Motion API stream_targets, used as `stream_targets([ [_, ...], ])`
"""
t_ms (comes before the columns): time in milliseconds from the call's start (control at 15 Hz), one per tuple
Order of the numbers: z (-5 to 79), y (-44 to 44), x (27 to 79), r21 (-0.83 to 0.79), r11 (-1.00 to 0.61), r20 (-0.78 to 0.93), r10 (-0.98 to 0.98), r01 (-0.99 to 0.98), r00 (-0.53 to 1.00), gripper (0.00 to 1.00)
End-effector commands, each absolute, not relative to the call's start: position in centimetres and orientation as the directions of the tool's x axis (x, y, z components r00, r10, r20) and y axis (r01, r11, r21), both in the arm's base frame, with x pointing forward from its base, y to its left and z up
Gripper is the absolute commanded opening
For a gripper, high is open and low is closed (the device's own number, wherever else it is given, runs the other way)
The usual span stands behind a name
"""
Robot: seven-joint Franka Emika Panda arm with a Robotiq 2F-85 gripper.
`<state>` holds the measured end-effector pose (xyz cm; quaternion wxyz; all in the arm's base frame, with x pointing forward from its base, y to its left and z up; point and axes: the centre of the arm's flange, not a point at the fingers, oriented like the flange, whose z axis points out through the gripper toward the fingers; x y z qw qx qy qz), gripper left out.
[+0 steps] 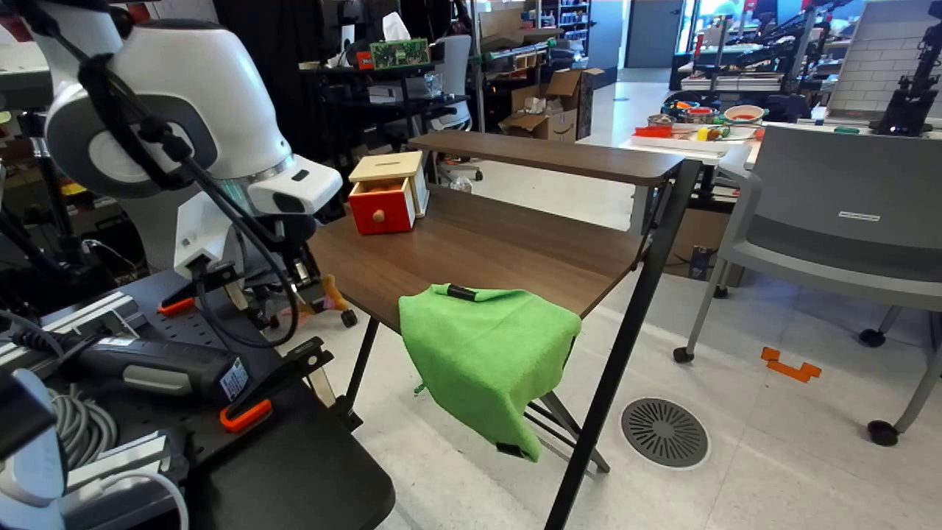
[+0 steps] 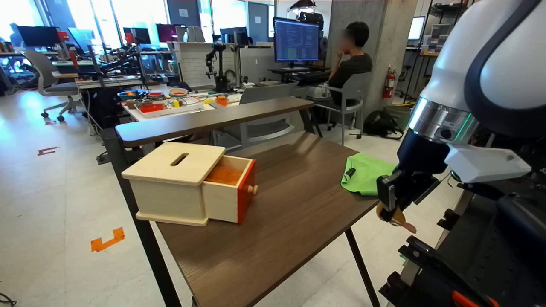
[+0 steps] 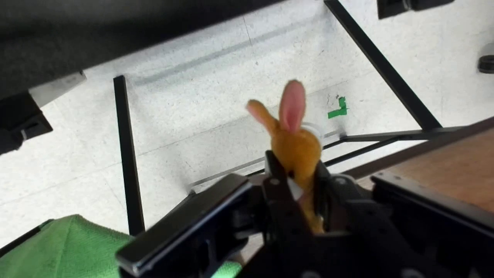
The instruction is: Pick up the brown toy and move it close to the edge of the table.
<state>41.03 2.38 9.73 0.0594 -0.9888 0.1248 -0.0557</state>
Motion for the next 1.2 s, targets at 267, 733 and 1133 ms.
stream_targets([
  [267,9.9,2.8,47.5,-0.191,-0.953,0.094,-0.256,-0.235,0.962,0.05],
  [733,8.4,3.8,51.9,-0.208,-0.949,0.102,-0.262,-0.237,0.96,0.05],
  [1133,9.4,3.9,52.9,-0.212,-0.947,0.095,-0.266,-0.242,0.959,0.73],
])
